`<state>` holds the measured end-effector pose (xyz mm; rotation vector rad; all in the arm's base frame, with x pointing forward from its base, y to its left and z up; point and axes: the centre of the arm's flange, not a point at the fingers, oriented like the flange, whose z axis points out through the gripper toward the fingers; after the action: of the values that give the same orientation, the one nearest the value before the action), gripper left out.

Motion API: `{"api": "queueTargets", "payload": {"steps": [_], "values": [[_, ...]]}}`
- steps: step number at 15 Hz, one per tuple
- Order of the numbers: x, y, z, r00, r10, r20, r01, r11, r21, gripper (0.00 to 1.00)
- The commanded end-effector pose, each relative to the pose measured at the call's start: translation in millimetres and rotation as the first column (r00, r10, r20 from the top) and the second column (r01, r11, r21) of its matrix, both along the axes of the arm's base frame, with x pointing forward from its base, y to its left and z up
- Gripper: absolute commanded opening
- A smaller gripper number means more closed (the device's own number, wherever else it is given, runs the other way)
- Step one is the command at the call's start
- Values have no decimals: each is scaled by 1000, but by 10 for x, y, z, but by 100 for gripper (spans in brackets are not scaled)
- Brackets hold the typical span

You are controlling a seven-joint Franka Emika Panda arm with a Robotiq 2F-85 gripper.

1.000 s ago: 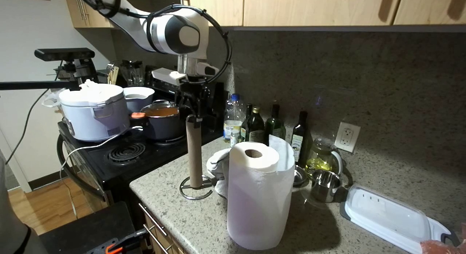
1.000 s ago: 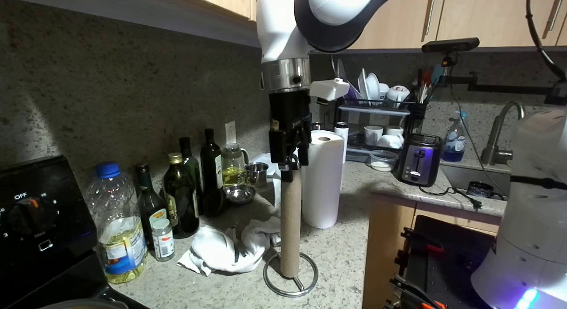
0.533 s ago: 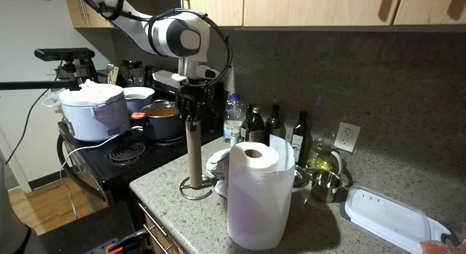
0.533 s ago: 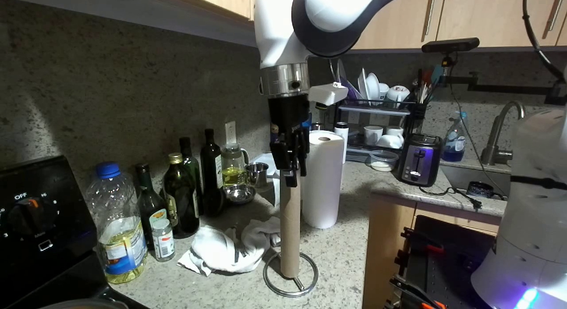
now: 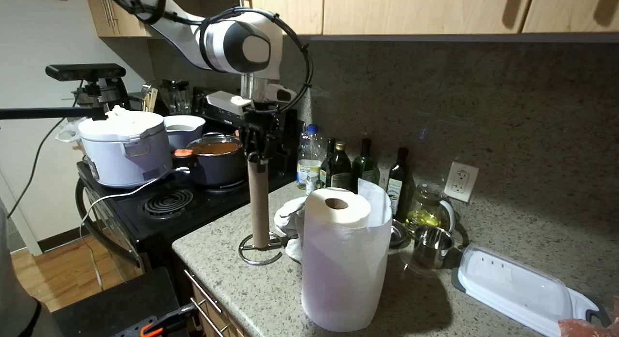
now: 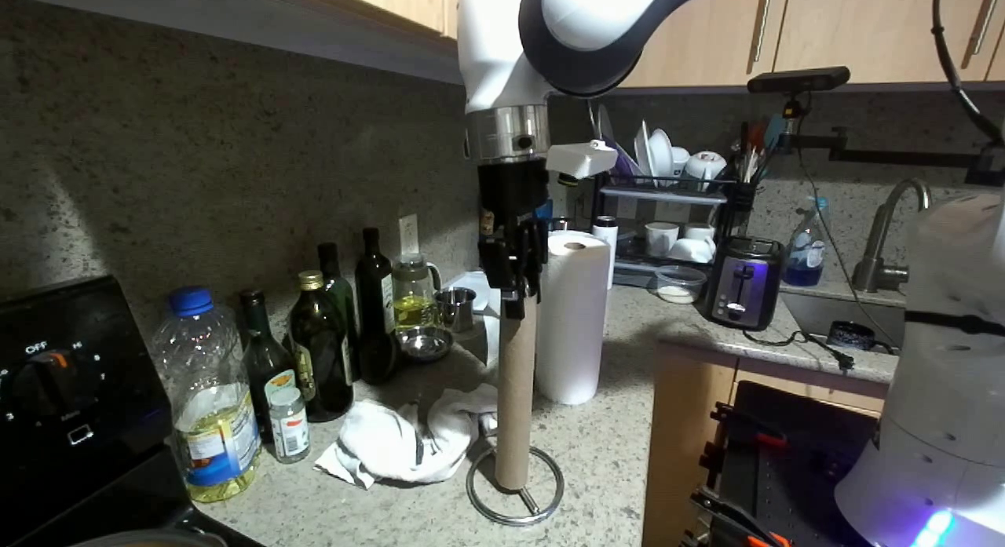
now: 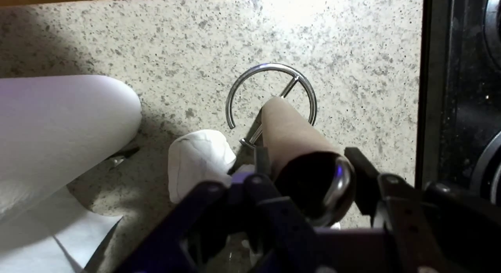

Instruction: Remove the empty paper roll off of the holder then put the empty paper roll on the holder

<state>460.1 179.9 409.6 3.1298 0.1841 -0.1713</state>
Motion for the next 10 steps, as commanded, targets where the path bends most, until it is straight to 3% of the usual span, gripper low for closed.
{"api": "queueTargets", "payload": {"steps": [1, 3, 4, 5, 10], "values": [[-21, -69, 138, 999, -3, 36, 3, 1000, 1, 44], [-23, -53, 158, 999, -1, 38, 0, 1000, 3, 33], [-27, -40, 172, 999, 3, 42, -3, 1000, 4, 38], [-29, -32, 189, 999, 6, 45, -6, 1000, 3, 35], [-11, 23, 371, 997, 25, 76, -24, 1000, -11, 40]]}}
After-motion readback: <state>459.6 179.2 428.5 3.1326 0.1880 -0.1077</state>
